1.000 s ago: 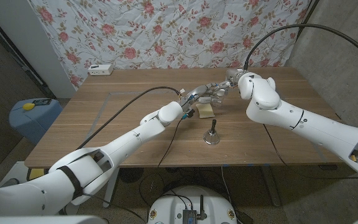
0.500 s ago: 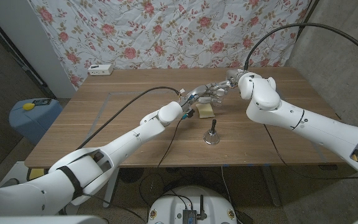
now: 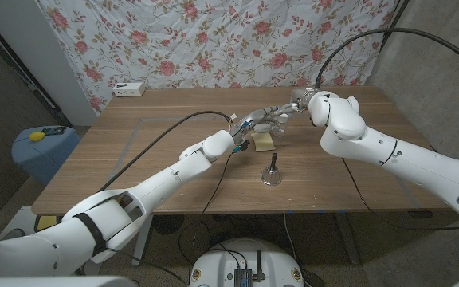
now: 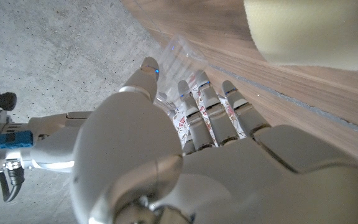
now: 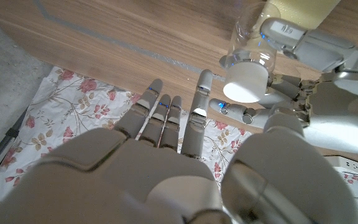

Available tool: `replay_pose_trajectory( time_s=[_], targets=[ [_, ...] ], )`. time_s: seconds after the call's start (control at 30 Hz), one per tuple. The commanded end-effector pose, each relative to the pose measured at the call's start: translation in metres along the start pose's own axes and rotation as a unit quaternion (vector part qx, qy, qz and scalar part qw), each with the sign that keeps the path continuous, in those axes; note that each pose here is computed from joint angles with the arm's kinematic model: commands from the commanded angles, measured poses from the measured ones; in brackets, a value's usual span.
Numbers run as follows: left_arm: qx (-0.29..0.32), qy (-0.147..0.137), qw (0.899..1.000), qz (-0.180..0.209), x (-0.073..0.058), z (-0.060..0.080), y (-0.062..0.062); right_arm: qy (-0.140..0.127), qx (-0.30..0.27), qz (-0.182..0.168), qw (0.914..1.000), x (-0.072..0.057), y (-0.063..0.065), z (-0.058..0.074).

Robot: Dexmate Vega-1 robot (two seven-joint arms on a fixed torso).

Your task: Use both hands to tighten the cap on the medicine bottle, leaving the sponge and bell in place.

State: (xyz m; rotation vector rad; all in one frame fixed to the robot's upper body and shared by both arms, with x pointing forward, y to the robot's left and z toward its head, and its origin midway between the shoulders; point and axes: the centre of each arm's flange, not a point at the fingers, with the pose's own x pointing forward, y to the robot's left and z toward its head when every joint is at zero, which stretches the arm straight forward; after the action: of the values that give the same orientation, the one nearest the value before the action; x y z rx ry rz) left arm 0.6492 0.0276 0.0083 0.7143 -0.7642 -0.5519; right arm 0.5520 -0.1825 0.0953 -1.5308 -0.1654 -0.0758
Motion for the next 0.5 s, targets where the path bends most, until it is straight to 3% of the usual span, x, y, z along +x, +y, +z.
replay_pose_trajectory(
  time_s=[0.03,0.5],
  targets=[
    [0.0,0.0,1.0,0.001,0.0012,0.0,0.0002,-0.022,0.009,0.016,0.9996,-0.0052,-0.0066,-0.0073],
    [0.001,-0.001,1.0,0.006,0.0021,0.0001,0.0003,-0.047,0.032,0.04,0.9976,-0.006,-0.0118,-0.0165]
  ],
)
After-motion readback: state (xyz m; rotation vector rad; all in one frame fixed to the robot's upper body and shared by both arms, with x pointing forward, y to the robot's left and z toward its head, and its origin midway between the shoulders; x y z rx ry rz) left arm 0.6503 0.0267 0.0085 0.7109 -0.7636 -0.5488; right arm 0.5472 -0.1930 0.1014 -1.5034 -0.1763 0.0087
